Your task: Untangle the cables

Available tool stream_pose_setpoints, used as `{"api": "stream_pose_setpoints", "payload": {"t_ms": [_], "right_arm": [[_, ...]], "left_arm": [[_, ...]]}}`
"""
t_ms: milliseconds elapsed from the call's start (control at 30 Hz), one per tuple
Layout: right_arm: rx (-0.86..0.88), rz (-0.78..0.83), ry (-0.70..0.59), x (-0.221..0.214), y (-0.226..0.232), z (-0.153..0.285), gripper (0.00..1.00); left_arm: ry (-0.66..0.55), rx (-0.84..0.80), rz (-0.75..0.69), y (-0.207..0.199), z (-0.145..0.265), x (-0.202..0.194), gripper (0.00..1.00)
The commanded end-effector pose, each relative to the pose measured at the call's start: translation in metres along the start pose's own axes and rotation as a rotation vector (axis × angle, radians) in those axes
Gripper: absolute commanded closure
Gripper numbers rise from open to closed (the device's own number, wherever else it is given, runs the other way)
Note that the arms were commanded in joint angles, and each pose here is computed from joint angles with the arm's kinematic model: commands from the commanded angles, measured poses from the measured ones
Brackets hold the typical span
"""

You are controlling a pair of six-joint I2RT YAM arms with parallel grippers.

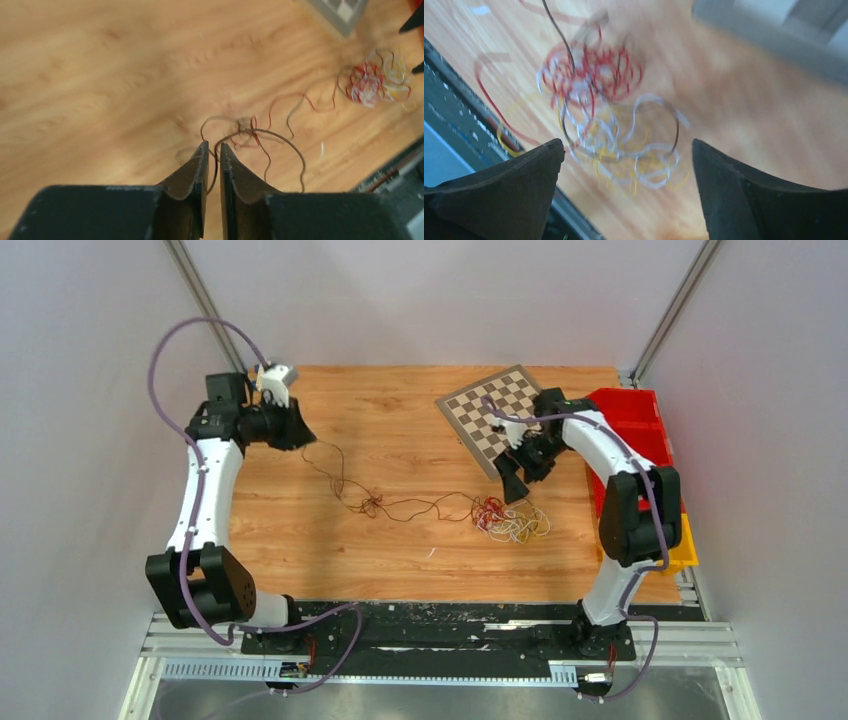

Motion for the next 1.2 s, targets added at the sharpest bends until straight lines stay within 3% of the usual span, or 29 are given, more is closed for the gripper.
{"api": "stream_pose_setpoints", "payload": {"t_ms": [0, 33, 100, 133, 200, 300, 333, 467, 567, 800, 1033, 1100, 1167], "right_arm": [[0.053, -0.087, 0.203, -0.07, 0.023, 0.001, 0.01], [0.038, -0.095, 0.239, -0.083, 0.023, -0.007, 0.01], [0.015, -0.113, 0.273, -0.097, 0.019, -0.022, 0.04], [0.029, -0.129, 0.274, -0.097, 0.016, -0.033, 0.11], [0.085, -0.141, 0.232, -0.079, 0.015, -0.044, 0.37], [0.207, -0.082, 0.046, -0.024, 0.028, -0.048, 0.86], [0.234, -0.043, -0.011, -0.005, 0.035, -0.045, 0.97], [0.355, 0.082, -0.2, 0.052, 0.067, -0.033, 1.0], [0.41, 0.158, -0.242, 0.072, 0.087, -0.033, 1.0], [0.486, 0.264, -0.284, 0.093, 0.118, -0.034, 1.0], [0.431, 0.288, -0.266, 0.092, 0.115, -0.033, 1.0], [0.425, 0.282, -0.261, 0.089, 0.116, -0.033, 1.0], [0.416, 0.278, -0.259, 0.087, 0.116, -0.03, 1.0]], "left_arm": [[0.098, -0.088, -0.021, -0.005, -0.01, -0.045, 0.62], [0.115, -0.124, -0.012, -0.008, -0.014, -0.051, 0.4], [0.128, -0.192, -0.016, -0.018, -0.021, -0.054, 0.22], [0.135, -0.229, -0.033, -0.028, -0.025, -0.055, 0.2], [0.149, -0.322, -0.04, -0.047, -0.033, -0.06, 0.15], [0.167, -0.456, -0.028, -0.076, -0.044, -0.073, 0.13], [0.198, -0.487, 0.002, -0.086, -0.047, -0.086, 0.13], [0.18, -0.554, 0.011, -0.113, -0.063, -0.11, 0.14], [0.127, -0.552, -0.031, -0.123, -0.081, -0.112, 0.13], [0.17, -0.522, -0.007, -0.123, -0.139, -0.119, 0.1], [0.376, -0.617, 0.004, -0.143, -0.173, -0.174, 0.09], [0.407, -0.606, 0.031, -0.145, -0.182, -0.186, 0.15], [0.423, -0.588, 0.086, -0.143, -0.191, -0.19, 0.43]]}}
Point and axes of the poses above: each gripper's point midway between its finger pads, its own z axis back along the fingers, its own y axis along the line the jaws close on, x = y × z, the point moved 6 cm from there along z, back along the fingers, and after that the axes turned 10 degrees about z, right-handed, at the moved point
